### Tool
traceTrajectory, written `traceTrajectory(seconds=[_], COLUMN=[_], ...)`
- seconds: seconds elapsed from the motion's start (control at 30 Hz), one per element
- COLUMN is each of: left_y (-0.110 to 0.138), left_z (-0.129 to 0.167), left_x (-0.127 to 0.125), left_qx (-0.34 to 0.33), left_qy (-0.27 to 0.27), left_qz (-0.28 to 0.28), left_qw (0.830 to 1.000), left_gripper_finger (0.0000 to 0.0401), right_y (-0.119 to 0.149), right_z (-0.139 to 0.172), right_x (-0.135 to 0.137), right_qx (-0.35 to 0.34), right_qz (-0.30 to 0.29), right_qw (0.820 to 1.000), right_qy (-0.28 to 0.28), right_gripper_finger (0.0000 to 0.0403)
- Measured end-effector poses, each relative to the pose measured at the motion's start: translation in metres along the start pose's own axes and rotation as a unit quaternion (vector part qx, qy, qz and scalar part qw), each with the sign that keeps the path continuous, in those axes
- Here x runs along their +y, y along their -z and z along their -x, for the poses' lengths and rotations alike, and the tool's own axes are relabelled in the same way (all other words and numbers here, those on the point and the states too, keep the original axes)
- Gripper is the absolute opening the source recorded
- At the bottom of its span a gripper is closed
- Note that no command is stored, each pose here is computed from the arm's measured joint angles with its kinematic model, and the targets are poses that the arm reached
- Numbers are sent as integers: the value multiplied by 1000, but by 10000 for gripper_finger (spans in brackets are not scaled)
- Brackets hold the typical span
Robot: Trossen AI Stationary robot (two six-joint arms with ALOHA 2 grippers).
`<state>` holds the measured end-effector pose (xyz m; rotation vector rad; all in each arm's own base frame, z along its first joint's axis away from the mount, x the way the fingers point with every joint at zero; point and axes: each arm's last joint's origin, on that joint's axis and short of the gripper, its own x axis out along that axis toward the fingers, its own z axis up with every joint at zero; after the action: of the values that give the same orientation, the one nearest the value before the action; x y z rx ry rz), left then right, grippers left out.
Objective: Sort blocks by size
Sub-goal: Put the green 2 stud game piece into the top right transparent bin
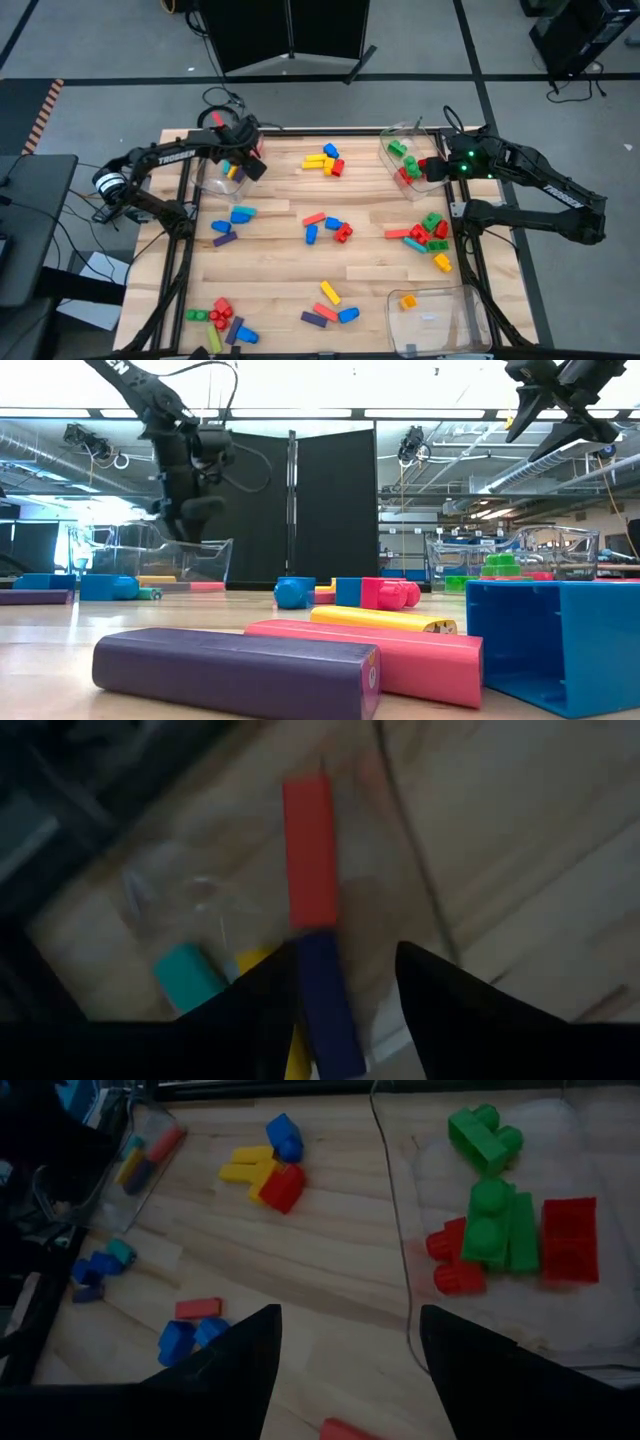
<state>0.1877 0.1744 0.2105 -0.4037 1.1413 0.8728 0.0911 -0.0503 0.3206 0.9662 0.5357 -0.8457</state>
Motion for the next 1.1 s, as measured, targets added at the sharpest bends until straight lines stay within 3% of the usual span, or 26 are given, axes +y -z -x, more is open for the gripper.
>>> traceTrajectory(seconds=[0.3, 0.53, 0.77, 1.1], left_y=[-34, -48, -34, 0], left_z=[42, 81, 108, 132], left_x=[-7, -45, -96, -148], left_qx=[-49, -111, -137, -130], left_qy=[31, 68, 109, 183], left_qz=[-46, -97, -101, -54], left_qw=[997, 987, 979, 973], left_gripper_finger=[177, 167, 166, 166], right_y=[-2, 1, 18, 42], right_z=[-2, -8, -16, -1], right_x=[-1, 6, 23, 41], right_qx=[-23, 3, 82, 204], right_qz=[5, 46, 119, 215], right_qw=[999, 999, 990, 952], right_qy=[30, 26, 9, 84], right_gripper_finger=[246, 228, 211, 205])
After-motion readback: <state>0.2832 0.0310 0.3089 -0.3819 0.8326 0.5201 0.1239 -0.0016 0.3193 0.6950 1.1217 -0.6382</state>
